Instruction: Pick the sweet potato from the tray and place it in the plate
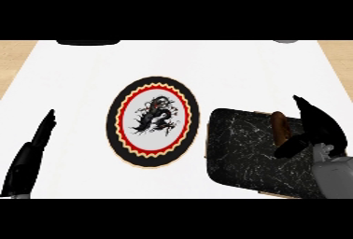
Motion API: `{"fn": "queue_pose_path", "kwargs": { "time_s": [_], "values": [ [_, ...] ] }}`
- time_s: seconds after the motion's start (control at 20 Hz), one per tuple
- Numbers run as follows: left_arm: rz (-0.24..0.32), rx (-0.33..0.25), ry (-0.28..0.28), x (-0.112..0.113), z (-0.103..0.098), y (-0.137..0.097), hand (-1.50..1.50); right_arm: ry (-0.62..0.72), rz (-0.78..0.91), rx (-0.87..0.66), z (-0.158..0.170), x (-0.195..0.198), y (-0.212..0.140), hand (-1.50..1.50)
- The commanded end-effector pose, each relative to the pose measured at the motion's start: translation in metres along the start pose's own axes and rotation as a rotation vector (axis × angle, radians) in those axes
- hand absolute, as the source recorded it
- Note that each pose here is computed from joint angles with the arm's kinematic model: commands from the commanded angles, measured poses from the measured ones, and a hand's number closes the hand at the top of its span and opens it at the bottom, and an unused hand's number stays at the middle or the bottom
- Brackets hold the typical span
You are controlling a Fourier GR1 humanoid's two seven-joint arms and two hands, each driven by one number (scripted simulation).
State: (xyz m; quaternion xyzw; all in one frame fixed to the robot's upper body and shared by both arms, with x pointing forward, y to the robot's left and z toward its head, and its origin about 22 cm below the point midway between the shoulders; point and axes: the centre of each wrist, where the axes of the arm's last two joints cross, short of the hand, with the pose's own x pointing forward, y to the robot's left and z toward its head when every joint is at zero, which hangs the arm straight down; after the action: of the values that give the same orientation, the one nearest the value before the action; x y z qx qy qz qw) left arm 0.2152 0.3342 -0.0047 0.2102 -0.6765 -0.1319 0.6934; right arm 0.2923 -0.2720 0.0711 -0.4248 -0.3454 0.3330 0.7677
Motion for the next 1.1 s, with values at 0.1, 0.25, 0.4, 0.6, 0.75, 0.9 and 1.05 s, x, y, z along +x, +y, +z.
{"fn": "queue_pose_path", "kwargs": {
  "time_s": [0.1,0.25,0.4,0.6,0.75,0.9,1.05],
  "values": [
    [-0.011,0.011,0.003,0.002,0.0,0.003,0.0,0.034,0.006,0.057,-0.013,0.001,0.013,-1.5],
    [-0.011,-0.012,-0.007,0.022,0.0,0.012,0.0,0.033,0.015,0.048,-0.029,0.004,0.014,-1.5],
    [0.006,0.007,-0.02,0.009,0.005,-0.012,0.0,0.04,0.011,0.049,-0.034,-0.02,0.026,-1.5],
    [-0.002,-0.004,0.006,0.0,0.008,0.005,0.0,0.041,0.013,0.055,-0.031,-0.008,0.035,-1.5],
    [-0.001,-0.01,-0.001,-0.005,-0.018,0.004,0.0,0.024,0.024,0.062,-0.027,-0.022,0.038,-1.5],
    [0.009,-0.002,-0.015,0.005,0.004,0.004,0.0,-0.063,-0.02,0.045,-0.049,-0.035,0.04,1.5],
    [-0.006,0.003,-0.005,0.011,0.009,0.022,0.0,-0.066,-0.001,0.042,-0.046,-0.037,0.056,1.5]
  ]
}}
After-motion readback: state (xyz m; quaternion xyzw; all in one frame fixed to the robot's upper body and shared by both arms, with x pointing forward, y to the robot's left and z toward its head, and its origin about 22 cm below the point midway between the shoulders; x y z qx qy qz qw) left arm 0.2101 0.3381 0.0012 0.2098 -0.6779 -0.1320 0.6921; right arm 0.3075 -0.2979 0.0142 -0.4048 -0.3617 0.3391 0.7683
